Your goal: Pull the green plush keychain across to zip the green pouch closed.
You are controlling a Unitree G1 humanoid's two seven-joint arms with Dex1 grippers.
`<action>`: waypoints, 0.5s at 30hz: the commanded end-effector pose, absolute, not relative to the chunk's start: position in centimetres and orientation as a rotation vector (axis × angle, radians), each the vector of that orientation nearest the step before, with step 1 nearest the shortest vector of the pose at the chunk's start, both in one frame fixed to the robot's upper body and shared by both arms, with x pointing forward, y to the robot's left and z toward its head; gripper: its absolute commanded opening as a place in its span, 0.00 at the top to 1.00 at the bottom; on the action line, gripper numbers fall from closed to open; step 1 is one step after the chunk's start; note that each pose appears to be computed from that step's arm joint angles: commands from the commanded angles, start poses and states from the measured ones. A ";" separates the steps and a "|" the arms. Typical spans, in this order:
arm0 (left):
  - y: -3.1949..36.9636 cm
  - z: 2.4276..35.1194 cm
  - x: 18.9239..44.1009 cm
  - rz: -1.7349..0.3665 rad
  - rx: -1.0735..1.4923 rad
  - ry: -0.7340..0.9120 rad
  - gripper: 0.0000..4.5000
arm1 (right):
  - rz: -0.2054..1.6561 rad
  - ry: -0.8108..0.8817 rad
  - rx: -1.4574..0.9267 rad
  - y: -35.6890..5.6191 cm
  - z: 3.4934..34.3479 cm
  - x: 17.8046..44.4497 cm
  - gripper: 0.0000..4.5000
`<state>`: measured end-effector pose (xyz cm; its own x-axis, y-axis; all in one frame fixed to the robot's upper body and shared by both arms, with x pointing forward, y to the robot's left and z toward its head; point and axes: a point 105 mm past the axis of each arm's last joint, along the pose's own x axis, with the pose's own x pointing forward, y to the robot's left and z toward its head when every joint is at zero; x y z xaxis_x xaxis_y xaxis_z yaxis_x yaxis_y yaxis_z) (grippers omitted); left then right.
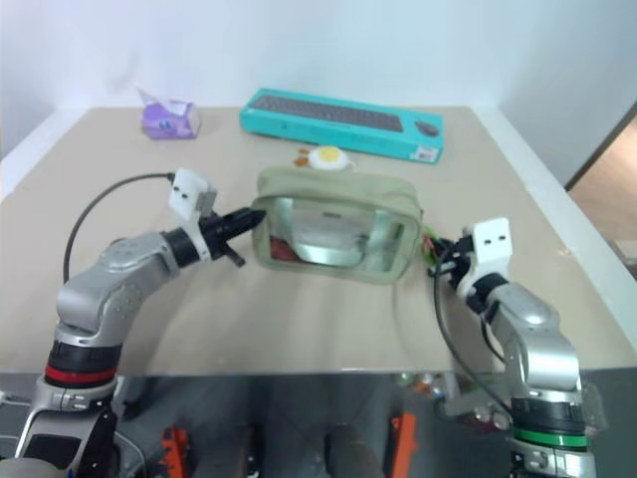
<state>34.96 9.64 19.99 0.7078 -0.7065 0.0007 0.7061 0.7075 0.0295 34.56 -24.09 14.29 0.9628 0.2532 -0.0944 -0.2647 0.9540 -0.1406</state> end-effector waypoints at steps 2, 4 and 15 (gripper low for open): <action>9.5 21.6 34.5 -0.784 0.037 -0.077 1.00 | 0.277 0.095 -0.179 -23.7 13.1 34.6 0.99; 9.5 21.7 34.5 -0.785 0.035 -0.078 1.00 | 0.286 0.128 -0.185 -23.7 11.7 34.4 0.99; 9.1 21.1 34.3 -0.832 -0.004 -0.019 1.00 | 0.298 0.053 -0.106 -23.4 12.3 34.2 0.99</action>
